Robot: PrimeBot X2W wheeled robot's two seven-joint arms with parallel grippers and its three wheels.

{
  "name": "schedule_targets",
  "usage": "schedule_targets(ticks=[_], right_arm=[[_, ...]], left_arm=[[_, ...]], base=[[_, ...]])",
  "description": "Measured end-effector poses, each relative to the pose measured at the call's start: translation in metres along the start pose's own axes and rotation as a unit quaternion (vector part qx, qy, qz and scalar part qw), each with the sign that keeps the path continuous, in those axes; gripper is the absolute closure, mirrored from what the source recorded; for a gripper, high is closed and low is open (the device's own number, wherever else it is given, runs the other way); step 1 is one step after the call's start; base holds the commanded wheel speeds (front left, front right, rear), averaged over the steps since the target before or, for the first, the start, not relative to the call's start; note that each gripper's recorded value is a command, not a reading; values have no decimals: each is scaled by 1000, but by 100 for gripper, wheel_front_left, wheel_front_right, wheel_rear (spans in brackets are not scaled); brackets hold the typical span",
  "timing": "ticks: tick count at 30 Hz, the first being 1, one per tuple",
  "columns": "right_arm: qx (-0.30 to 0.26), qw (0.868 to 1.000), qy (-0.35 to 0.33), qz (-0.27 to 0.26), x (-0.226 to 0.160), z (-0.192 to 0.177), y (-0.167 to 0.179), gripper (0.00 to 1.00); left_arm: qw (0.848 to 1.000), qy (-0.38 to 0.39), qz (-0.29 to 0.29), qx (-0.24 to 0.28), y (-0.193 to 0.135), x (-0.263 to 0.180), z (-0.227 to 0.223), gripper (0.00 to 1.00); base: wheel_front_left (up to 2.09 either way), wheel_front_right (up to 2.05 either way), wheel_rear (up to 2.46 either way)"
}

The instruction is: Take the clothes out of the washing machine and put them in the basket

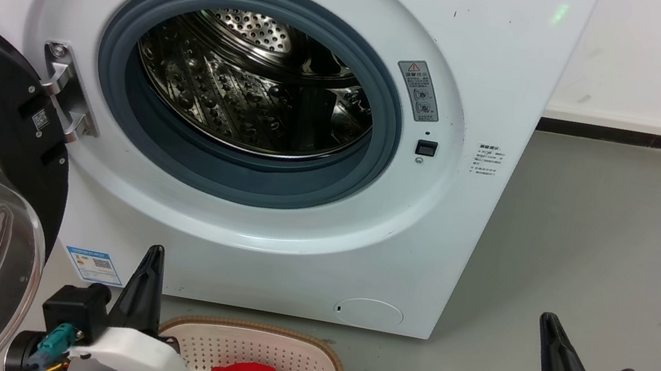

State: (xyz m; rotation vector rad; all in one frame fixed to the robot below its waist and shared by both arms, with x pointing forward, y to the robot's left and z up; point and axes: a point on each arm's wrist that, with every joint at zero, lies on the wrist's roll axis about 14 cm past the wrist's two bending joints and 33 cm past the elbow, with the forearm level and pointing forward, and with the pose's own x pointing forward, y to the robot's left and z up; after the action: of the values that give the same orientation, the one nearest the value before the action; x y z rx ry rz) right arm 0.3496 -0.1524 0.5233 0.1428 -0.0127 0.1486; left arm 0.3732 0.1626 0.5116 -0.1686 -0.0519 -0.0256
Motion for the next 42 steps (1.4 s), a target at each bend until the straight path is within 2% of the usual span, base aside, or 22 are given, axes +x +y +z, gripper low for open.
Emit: schedule_targets(ticks=[8,18,42], right_arm=[[81,997,5,-7,2,-5,-5,100],[169,986,1,-14,6,-5,-11,100],[339,940,-7,-33,14,-8,-25,100]], left_arm=[[997,20,17,-77,8,0,-6,100],[985,36,32,-163,15,1,-11,100],[941,52,50,-331,25,4,-16,100]], base=[[0,0,0],[0,0,0],[0,0,0]])
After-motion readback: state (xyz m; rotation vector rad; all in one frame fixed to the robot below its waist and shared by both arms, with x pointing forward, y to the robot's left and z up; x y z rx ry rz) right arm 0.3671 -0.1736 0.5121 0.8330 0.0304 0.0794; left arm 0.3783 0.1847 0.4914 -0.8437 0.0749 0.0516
